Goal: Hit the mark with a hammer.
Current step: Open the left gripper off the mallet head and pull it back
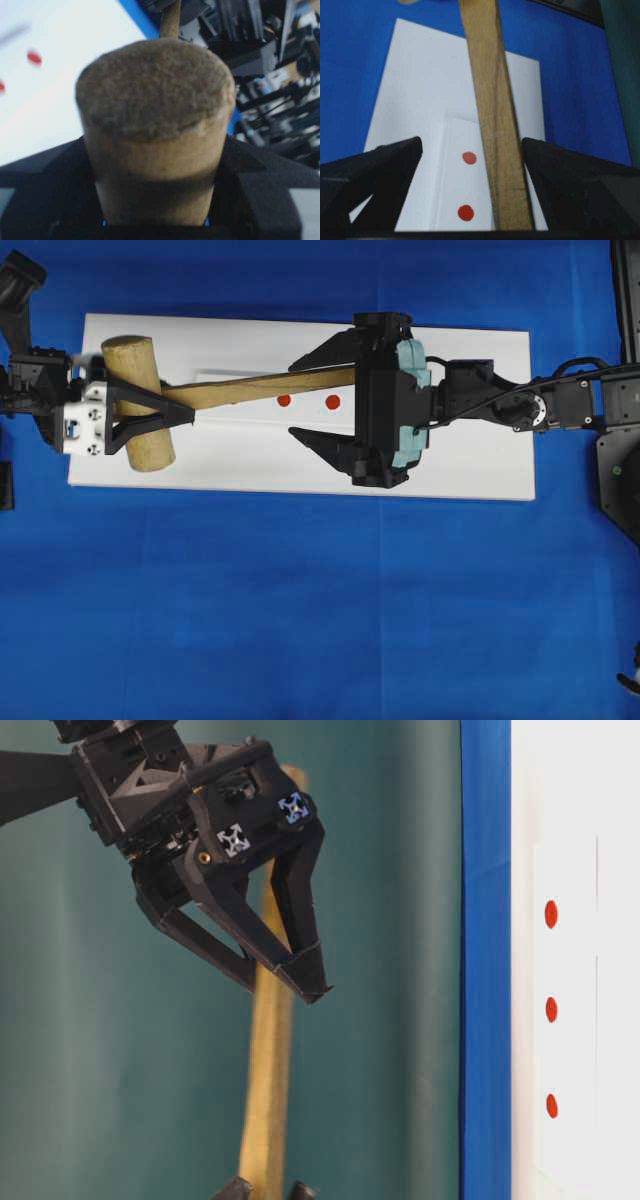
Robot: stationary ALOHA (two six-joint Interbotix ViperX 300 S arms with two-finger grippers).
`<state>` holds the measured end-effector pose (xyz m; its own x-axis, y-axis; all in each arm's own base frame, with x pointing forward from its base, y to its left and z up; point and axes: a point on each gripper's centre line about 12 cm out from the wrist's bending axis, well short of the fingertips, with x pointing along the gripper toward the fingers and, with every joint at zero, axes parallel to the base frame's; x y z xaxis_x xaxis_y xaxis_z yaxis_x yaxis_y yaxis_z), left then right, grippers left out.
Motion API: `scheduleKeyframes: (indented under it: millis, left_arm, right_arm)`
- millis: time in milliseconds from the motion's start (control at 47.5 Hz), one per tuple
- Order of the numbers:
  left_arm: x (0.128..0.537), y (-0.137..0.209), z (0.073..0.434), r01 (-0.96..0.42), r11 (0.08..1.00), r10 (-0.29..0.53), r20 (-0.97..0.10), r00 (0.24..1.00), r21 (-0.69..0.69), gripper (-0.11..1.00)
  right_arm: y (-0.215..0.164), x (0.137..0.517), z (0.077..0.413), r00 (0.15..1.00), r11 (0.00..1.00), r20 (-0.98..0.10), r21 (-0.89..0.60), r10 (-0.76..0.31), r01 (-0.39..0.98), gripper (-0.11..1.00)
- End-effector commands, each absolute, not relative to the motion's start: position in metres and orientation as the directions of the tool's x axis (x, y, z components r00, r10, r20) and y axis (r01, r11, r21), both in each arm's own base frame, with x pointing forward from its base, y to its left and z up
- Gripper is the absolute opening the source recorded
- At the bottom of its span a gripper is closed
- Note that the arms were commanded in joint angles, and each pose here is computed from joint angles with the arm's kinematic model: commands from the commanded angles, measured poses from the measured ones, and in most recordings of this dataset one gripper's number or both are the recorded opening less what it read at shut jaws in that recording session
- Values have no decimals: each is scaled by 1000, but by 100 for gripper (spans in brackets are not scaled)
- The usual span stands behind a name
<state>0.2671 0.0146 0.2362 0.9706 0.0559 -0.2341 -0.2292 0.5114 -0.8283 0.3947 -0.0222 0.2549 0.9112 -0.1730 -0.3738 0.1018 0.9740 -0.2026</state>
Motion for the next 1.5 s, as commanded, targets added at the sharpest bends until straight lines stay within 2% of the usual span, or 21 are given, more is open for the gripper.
scheduleKeyframes:
  millis: [0, 84, 211, 653, 800, 884, 948, 1053, 1158, 1306, 1474]
  left_arm:
    - [270, 12, 245, -214, 455, 45, -218, 975, -864, 43]
    - [270, 10, 244, -226, 402, 39, -230, 973, -888, 43]
    - [270, 10, 244, -225, 375, 37, -228, 973, -899, 43]
    - [273, 2, 250, -203, 360, 9, -215, 977, -910, 43]
    - [275, -1, 254, -190, 353, -3, -204, 979, -916, 43]
    - [276, -5, 257, -175, 355, -14, -192, 981, -918, 43]
    - [277, -8, 259, -165, 357, -25, -186, 982, -920, 43]
    - [277, -11, 259, -161, 359, -37, -186, 982, -920, 43]
    - [277, -11, 259, -163, 372, -37, -191, 981, -914, 43]
    - [277, -10, 259, -155, 423, -36, -188, 982, -893, 43]
    - [277, -12, 260, -150, 431, -39, -185, 982, -890, 43]
  right_arm:
    - [-22, 397, 266, 922, 972, -346, -208, -175, 107, 91]
    - [-21, 398, 263, 920, 972, -352, -209, -174, 104, 91]
    - [-22, 399, 261, 917, 972, -358, -212, -174, 102, 91]
    - [-22, 404, 256, 914, 971, -368, -219, -173, 95, 91]
    - [-22, 406, 252, 910, 968, -378, -238, -173, 85, 87]
    - [-22, 406, 252, 910, 966, -378, -244, -173, 82, 78]
    - [-21, 406, 252, 910, 967, -379, -244, -168, 77, 62]
    - [-19, 407, 251, 910, 970, -386, -236, -152, 61, 28]
    - [-17, 407, 251, 910, 972, -392, -230, -135, 45, 6]
    - [-16, 406, 250, 909, 974, -396, -223, -128, 40, 5]
    - [-16, 406, 250, 909, 975, -398, -220, -124, 37, 5]
